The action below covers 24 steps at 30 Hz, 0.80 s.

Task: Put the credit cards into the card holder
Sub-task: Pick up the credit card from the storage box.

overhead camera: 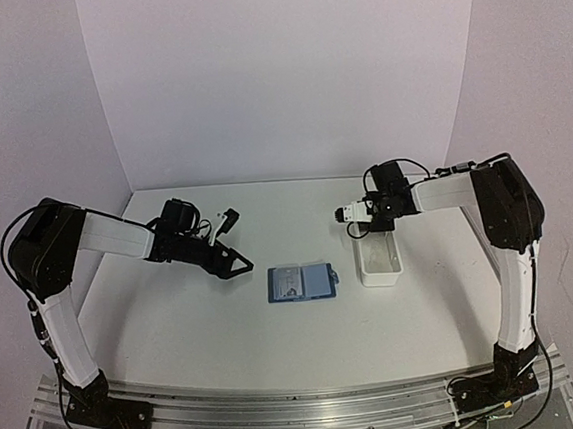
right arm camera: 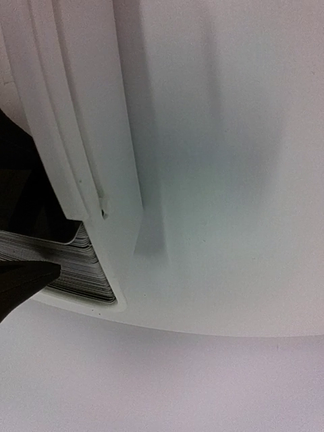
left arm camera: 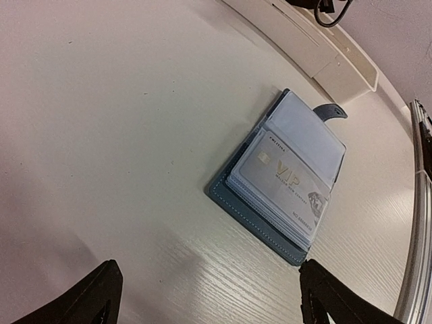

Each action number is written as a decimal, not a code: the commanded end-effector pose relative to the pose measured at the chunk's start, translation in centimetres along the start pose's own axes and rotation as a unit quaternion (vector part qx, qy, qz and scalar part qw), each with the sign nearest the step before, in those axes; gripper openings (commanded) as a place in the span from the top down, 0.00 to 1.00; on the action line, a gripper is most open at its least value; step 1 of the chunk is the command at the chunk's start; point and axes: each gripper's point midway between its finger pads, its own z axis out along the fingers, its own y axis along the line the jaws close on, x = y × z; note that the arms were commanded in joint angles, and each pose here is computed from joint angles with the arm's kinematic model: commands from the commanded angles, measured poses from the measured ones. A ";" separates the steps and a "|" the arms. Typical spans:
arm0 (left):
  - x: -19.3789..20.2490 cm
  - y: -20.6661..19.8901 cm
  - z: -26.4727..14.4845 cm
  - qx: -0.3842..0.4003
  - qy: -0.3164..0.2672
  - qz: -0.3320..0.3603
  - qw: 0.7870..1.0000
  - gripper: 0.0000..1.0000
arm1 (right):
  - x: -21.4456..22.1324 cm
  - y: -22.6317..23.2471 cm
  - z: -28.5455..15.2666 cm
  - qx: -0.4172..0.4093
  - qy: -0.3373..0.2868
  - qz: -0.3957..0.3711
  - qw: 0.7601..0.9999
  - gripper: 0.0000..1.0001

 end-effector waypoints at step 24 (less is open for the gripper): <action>-1.0 0.0 0.2 0.010 -0.009 -0.008 1.000 0.09 | -1.1 -2.0 -2.2 -0.001 -0.017 0.061 0.998 1.00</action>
